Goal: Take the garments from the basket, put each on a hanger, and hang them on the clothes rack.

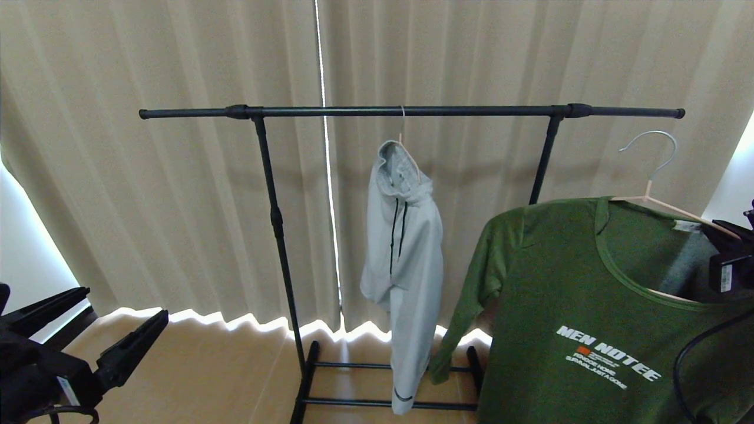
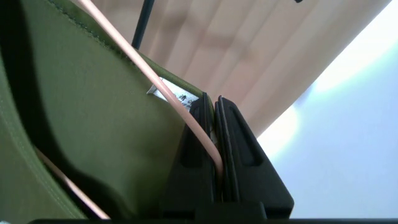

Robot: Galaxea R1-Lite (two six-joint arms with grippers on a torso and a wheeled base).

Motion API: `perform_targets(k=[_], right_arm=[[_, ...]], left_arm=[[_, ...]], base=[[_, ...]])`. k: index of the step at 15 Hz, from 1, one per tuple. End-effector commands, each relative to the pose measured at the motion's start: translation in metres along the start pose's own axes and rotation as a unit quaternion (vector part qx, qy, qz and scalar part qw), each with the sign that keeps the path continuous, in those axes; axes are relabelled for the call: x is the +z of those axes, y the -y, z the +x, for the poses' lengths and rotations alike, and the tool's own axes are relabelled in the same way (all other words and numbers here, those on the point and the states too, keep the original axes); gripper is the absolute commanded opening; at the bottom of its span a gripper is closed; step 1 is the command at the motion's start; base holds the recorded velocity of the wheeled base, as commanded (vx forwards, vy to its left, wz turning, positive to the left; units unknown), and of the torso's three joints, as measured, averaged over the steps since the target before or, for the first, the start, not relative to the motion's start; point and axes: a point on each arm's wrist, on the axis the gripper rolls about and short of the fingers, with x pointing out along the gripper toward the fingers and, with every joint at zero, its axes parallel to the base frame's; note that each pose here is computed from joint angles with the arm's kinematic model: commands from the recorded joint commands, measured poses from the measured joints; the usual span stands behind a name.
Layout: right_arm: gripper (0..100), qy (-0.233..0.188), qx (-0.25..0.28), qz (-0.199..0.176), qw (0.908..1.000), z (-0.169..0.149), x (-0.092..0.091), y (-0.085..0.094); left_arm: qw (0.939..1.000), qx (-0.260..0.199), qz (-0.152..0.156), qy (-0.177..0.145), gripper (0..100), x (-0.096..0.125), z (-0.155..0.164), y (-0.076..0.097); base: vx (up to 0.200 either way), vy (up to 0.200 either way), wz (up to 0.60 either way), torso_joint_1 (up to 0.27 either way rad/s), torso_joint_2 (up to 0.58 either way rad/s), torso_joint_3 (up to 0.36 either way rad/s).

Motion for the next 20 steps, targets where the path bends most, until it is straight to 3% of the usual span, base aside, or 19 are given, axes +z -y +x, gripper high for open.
perform_targets(k=[1,3,7,17,20], right_arm=[[0,-0.004,0.002,0.0,1.0,0.002,-0.002,-0.001],[0,-0.004,0.001,0.0,1.0,0.002,-0.002,0.0],[0,-0.005,0.004,0.001,1.0,0.002,-0.002,-0.001],[0,-0.006,0.005,0.001,1.0,0.002,-0.003,-0.002],[0,0.007,0.003,0.002,1.0,0.004,0.004,0.0]], left_arm=[[1.0,-0.001,0.0,-0.001,100,0.0,0.0,0.0],[1.0,-0.002,0.001,0.0,100,0.0,0.001,0.0],[0.9999,-0.004,0.015,0.001,100,-0.001,-0.001,0.001],[0.9998,-0.015,0.016,-0.002,100,-0.002,0.0,0.003],[0.9995,-0.023,0.017,-0.01,100,-0.013,-0.009,0.007]], base=[[0.0,0.0,0.0,0.0,0.0,0.0],[0.0,0.0,0.0,0.0,0.0,0.0],[0.2,0.0,0.0,0.001,0.0,0.002],[0.2,0.0,0.0,0.001,0.0,0.004],[0.0,0.0,0.0,0.0,0.0,0.0]])
